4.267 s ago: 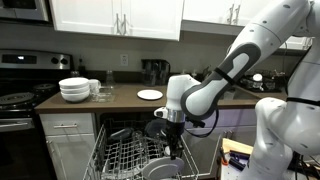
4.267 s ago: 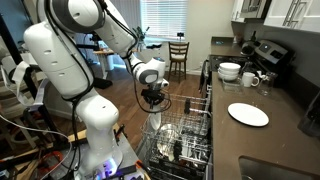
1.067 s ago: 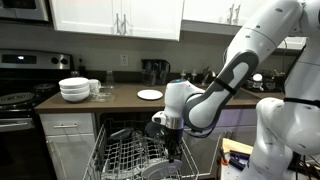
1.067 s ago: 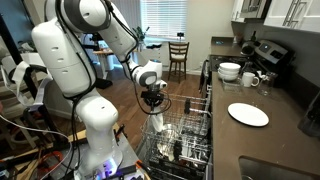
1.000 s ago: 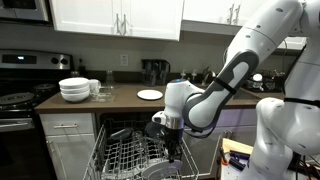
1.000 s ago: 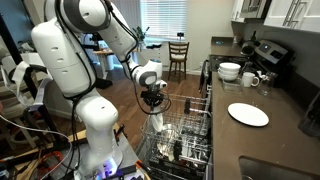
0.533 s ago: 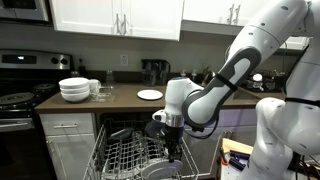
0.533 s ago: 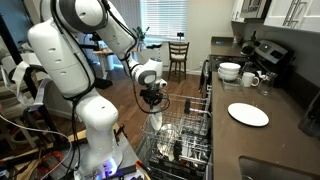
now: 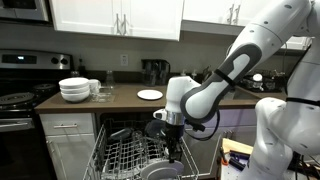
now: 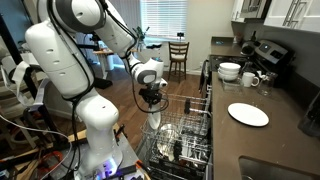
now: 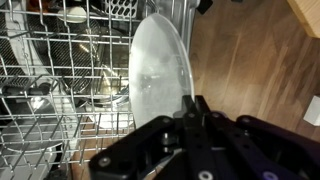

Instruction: Take the top white plate and put it in the dishwasher

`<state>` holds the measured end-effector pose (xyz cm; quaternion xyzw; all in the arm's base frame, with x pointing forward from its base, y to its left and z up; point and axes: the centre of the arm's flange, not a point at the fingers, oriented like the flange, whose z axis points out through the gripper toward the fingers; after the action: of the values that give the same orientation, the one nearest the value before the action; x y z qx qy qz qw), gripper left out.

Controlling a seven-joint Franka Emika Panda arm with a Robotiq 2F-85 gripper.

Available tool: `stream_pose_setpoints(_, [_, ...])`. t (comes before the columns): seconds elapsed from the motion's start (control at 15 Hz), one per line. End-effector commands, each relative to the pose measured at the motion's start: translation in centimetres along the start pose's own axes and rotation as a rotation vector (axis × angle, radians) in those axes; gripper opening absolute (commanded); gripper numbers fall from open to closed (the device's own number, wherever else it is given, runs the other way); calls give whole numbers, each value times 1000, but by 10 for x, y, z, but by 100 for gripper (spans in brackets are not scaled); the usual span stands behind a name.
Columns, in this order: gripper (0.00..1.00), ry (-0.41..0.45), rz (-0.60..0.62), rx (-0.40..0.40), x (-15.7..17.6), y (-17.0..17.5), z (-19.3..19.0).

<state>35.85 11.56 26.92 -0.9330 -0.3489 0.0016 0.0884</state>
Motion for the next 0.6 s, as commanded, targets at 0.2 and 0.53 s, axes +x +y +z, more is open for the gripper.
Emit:
stream_pose_setpoints(0.2, [1,20,-22,29,-5,11,5])
stream_pose_setpoints(0.53, [1,1,-47,41,-6,14,16])
